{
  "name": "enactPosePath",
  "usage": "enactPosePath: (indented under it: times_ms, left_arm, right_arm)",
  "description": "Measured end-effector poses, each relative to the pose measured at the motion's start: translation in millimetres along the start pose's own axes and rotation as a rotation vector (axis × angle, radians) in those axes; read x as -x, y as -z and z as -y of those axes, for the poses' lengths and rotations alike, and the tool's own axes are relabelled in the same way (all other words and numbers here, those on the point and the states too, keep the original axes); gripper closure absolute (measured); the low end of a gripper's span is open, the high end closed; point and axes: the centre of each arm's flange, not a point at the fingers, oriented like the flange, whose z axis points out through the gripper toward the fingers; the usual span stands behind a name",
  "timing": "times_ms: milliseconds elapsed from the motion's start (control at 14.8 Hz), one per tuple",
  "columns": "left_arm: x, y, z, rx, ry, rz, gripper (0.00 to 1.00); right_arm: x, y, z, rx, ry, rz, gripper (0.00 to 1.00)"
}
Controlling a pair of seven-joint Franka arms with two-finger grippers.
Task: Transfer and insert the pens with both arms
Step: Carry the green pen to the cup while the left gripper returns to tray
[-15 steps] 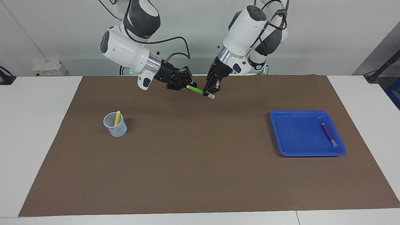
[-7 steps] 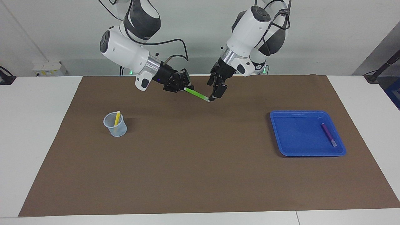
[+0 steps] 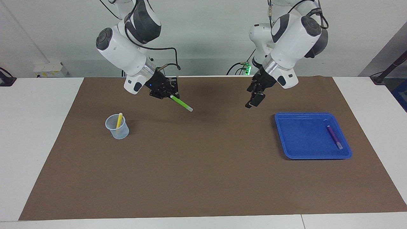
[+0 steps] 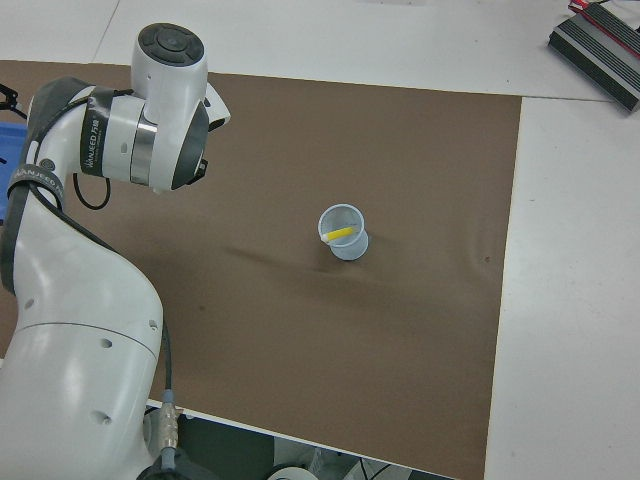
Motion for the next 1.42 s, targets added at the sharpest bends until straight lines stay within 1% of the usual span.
enactPosePath:
  times_ms: [135, 203, 339, 474, 610, 745, 1016, 1219, 1287, 1423]
  left_arm:
    - [-37.4, 13.5, 9.4, -0.016, -0.084, 0.002, 0.0]
    - [-57.4, 21.1, 13.9, -0.012, -0.093, 0.002, 0.0]
    - [-98.0, 38.2, 23.5, 0.014, -0.061, -0.007, 0.0]
    - [-125.8, 53.4, 33.0, 0.04, -0.019, -0.017, 0.0]
    - [-137.7, 64.8, 39.6, 0.06, 0.005, -0.027, 0.0]
    - [-142.8, 70.8, 43.3, 0.07, 0.017, -0.033, 0.0]
    - [-146.3, 70.1, 46.6, 0.06, 0.012, -0.056, 0.0]
    - [-163.2, 76.2, 47.4, 0.091, -0.022, -0.136, 0.0]
    - [-172.2, 78.1, 50.3, 0.096, -0.05, -0.149, 0.0]
    - [-186.2, 78.9, 56.5, 0.088, -0.157, -0.16, 0.0]
  right_arm:
    - [5.9, 9.7, -8.0, 0.098, 0.027, 0.008, 0.79]
    - [9.1, 17.3, -13.4, 0.142, 0.032, 0.01, 0.79]
    - [15.2, 33.7, -25.5, 0.226, 0.04, 0.007, 0.79]
    - [20.1, 46.7, -36.4, 0.31, 0.048, 0.002, 0.79]
    - [22.2, 54.7, -44.1, 0.379, 0.064, -0.003, 0.8]
    - [21.6, 61.3, -57.1, 0.429, 0.085, 0.001, 0.8]
    - [19.5, 77.6, -91.7, 0.505, 0.109, 0.014, 0.8]
    - [19.4, 87.6, -112.5, 0.543, 0.115, 0.023, 0.8]
    - [19.4, 90.4, -118.2, 0.558, 0.115, 0.024, 0.8]
    - [18.6, 94.6, -127.2, 0.574, 0.125, 0.021, 0.8]
